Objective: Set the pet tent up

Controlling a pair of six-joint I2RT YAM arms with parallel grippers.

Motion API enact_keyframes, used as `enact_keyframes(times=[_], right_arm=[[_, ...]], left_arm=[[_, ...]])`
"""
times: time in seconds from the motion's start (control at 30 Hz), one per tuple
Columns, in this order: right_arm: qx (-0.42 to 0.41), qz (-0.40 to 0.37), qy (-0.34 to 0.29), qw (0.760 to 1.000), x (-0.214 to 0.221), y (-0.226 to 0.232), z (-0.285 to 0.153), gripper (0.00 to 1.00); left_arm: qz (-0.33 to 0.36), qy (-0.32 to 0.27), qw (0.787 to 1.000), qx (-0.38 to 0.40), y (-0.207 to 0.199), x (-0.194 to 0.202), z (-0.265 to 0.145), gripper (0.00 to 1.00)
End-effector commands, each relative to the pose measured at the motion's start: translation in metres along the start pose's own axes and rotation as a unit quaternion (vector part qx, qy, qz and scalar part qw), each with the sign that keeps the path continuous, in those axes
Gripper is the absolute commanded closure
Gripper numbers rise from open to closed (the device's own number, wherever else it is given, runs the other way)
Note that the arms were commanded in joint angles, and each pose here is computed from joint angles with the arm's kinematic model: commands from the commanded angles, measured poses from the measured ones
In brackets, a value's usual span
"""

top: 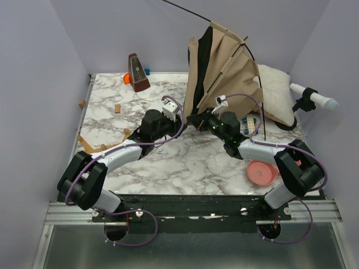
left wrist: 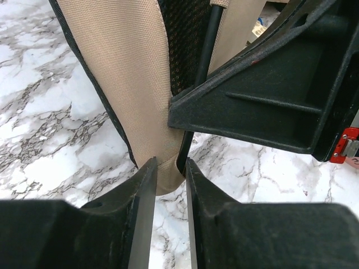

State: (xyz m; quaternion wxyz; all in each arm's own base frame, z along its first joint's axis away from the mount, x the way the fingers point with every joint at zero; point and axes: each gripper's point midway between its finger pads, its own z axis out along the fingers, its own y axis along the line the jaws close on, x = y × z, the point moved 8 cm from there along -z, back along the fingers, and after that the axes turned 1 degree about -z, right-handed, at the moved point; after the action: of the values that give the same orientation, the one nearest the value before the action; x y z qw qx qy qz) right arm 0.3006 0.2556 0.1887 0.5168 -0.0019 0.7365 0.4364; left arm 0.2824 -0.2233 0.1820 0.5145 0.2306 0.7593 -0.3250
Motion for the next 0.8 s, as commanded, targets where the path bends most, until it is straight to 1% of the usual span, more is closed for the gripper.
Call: enact_keyframes(times=[0.0, 0.07, 0.1, 0.13, 0.23, 0.27, 0.3, 0.43, 0.63, 0.77], right_arm=[[0.030, -0.004, -0.010, 0.999, -0.005, -0.011, 0.005, 1.00], [0.030, -0.004, -0.012, 0.999, -0.005, -0.011, 0.006, 1.00], [0.030, -0.004, -0.012, 0.999, -0.005, -0.011, 0.006, 1.00], [0.029, -0.004, -0.012, 0.999, -0.006, -0.010, 0.006, 1.00], [0.029, -0.004, -0.014, 0.999, -0.006, -0.010, 0.006, 1.00], [0.029, -0.004, -0.014, 0.999, -0.006, -0.010, 0.006, 1.00], [0.030, -0.005, -0.015, 0.999, -0.006, -0.011, 0.006, 1.00], [0.026, -0.014, -0.016, 0.999, -0.005, -0.011, 0.004, 1.00], [0.015, -0.035, -0.020, 0.999, -0.002, -0.014, -0.002, 1.00], [0.005, -0.028, -0.026, 0.999, 0.000, -0.012, -0.008, 1.00]], left_arm=[[0.003, 0.003, 1.000, -0.002, -0.001, -0.002, 0.005, 0.68], [0.002, 0.004, 1.000, -0.002, -0.002, -0.001, 0.006, 0.68], [0.002, 0.006, 1.000, -0.001, -0.002, 0.000, 0.006, 0.70], [0.001, 0.007, 1.000, -0.002, -0.002, 0.001, 0.006, 0.73], [0.003, 0.009, 1.000, 0.004, -0.004, 0.001, 0.007, 0.90], [0.003, 0.010, 1.000, 0.007, -0.005, 0.001, 0.007, 0.97], [0.002, 0.010, 1.000, 0.009, -0.006, 0.001, 0.007, 1.00], [-0.009, -0.003, 1.000, 0.017, -0.010, -0.007, 0.004, 1.00], [-0.035, -0.044, 0.998, 0.029, -0.019, -0.028, -0.002, 1.00], [-0.042, -0.067, 0.996, 0.040, -0.023, -0.038, -0.003, 1.00]])
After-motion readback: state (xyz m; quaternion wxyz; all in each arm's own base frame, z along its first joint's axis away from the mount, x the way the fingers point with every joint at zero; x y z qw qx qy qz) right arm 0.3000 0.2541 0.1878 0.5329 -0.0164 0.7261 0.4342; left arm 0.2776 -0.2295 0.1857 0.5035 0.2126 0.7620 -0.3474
